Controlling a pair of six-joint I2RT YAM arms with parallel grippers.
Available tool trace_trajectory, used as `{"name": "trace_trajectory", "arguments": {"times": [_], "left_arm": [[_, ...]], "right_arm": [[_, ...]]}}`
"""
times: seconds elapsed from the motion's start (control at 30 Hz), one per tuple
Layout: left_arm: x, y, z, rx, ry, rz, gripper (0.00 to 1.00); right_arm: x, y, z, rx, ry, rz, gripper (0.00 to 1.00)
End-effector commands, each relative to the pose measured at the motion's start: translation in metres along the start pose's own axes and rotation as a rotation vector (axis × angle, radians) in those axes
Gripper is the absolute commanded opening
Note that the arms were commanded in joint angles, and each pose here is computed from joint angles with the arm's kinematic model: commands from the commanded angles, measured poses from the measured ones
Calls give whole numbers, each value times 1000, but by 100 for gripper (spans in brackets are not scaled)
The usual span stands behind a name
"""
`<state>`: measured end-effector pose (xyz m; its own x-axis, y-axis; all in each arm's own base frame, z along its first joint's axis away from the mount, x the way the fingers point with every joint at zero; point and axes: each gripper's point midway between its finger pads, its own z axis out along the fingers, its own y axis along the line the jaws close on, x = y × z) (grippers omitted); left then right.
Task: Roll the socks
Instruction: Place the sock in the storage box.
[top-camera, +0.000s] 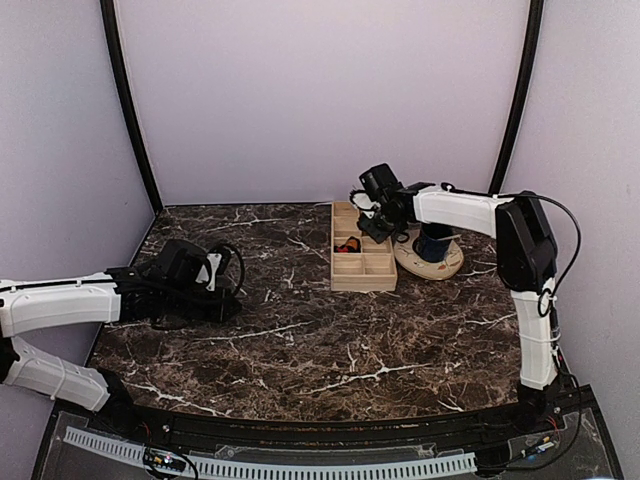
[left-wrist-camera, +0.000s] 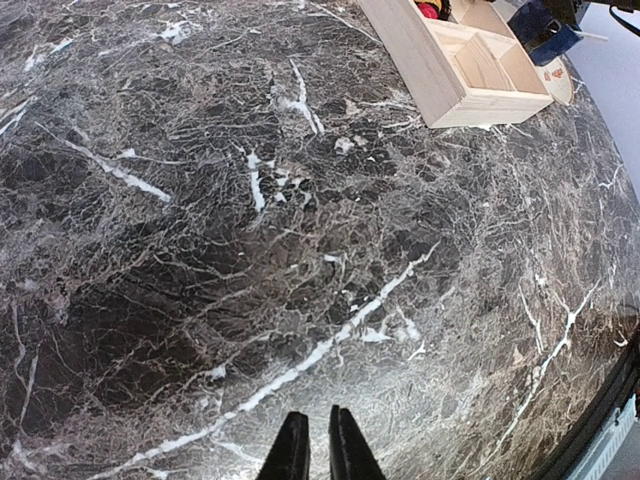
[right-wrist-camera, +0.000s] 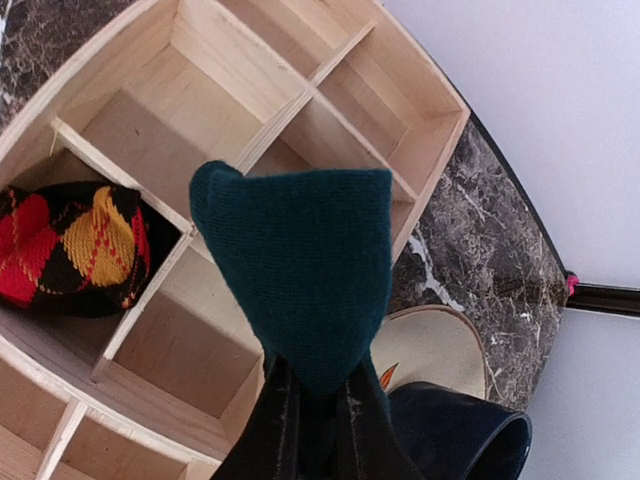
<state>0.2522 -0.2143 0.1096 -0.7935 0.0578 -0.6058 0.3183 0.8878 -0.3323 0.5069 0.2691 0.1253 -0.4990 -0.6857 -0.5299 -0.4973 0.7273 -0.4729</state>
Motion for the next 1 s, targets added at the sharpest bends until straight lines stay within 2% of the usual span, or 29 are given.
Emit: {"name": "trace_trajectory", "arguments": {"times": [0.0, 0.23, 0.43, 0.73, 0.97], "left_arm": [[-16, -10, -3, 32, -39, 12, 11], [-15, -12, 1, 43, -32, 14, 10], [-14, -12, 4, 48, -27, 14, 9], [-12, -13, 7, 52, -20, 18, 8], [-13, -15, 8, 60, -22, 21, 7]], "right_arm": [[19, 7, 14, 19, 36, -24, 0], [42, 17, 23, 7, 92, -69, 0], [54, 31, 31, -72, 160, -93, 0], [46, 42, 33, -209, 184, -17, 0], [56, 45, 36, -293, 258, 61, 0]]}}
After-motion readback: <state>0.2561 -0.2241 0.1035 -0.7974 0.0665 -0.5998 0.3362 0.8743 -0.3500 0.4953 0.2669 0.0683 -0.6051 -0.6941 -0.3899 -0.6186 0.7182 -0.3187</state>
